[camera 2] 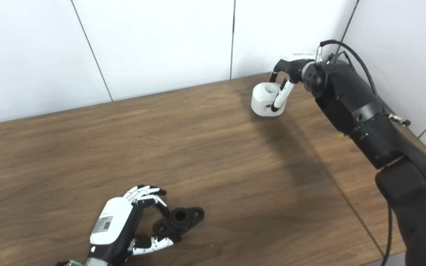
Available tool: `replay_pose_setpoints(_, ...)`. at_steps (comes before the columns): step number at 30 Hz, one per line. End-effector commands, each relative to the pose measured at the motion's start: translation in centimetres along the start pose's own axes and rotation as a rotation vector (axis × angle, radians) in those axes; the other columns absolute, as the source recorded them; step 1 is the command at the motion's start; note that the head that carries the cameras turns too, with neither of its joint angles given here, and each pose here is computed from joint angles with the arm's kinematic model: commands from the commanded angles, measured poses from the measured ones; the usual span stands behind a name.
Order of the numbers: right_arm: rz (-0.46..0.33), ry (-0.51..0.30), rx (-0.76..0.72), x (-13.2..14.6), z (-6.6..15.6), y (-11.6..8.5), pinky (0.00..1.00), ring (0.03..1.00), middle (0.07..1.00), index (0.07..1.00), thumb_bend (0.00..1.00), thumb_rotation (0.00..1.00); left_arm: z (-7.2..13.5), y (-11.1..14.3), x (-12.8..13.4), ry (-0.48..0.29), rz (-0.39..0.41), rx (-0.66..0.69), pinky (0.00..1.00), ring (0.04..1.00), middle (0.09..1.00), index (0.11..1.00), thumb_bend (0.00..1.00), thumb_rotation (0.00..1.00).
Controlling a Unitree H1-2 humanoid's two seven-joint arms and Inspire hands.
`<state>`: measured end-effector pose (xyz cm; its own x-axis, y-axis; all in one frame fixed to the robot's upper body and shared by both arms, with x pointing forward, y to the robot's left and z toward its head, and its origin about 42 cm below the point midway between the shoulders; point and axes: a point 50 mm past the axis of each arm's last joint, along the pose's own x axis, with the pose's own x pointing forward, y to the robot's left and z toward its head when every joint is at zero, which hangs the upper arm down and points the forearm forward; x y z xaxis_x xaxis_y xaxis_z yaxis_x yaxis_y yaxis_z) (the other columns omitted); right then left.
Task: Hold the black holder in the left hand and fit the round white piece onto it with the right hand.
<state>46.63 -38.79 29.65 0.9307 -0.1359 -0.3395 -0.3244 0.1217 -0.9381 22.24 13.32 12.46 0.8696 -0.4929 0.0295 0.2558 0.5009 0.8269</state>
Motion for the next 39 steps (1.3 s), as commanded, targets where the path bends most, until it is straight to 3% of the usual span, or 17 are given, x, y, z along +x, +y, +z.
replay_pose_setpoints(1, -0.082, -0.012, -0.012, -0.6, -0.3, -2.9, 1.00, 1.000, 0.921, 0.676, 0.87, 0.23, -1.1, -1.5, -1.0, 0.083, -0.104, -0.015, 0.88, 0.829, 0.773, 0.485, 0.52, 0.05)
replay_pose_setpoints(10, -0.080, -0.013, -0.011, -0.6, -0.6, -2.7, 1.00, 1.000, 0.904, 0.671, 0.86, 0.23, -1.0, -1.5, -0.9, 0.086, -0.099, -0.013, 0.89, 0.833, 0.774, 0.485, 0.52, 0.05)
replay_pose_setpoints(17, -0.104, -0.037, 0.001, -0.9, -0.5, -3.0, 1.00, 1.000, 0.887, 0.620, 0.79, 0.23, -0.9, -1.4, -0.8, 0.082, -0.100, -0.010, 0.89, 0.837, 0.775, 0.485, 0.52, 0.05)
replay_pose_setpoints(19, -0.123, -0.056, 0.007, -1.0, -0.5, -3.0, 1.00, 0.989, 0.870, 0.517, 0.58, 0.16, -0.9, -1.4, -0.7, 0.081, -0.098, -0.015, 0.89, 0.837, 0.774, 0.485, 0.52, 0.05)
replay_pose_setpoints(21, -0.141, -0.076, -0.002, -1.0, -0.5, -3.0, 1.00, 0.975, 0.857, 0.496, 0.54, 0.15, -0.9, -1.4, -0.7, 0.082, -0.095, -0.018, 0.89, 0.836, 0.773, 0.485, 0.52, 0.05)
replay_pose_setpoints(28, -0.177, -0.108, -0.058, -0.9, -0.7, -2.9, 1.00, 0.933, 0.828, 0.489, 0.52, 0.14, -1.0, -1.5, -0.5, 0.079, -0.094, -0.015, 0.88, 0.834, 0.772, 0.485, 0.52, 0.05)
replay_pose_setpoints(39, -0.208, -0.124, -0.068, -1.7, -0.3, -4.0, 1.00, 0.948, 0.823, 0.490, 0.52, 0.14, -0.9, -1.8, 0.1, 0.081, -0.098, -0.021, 0.88, 0.836, 0.773, 0.485, 0.52, 0.05)
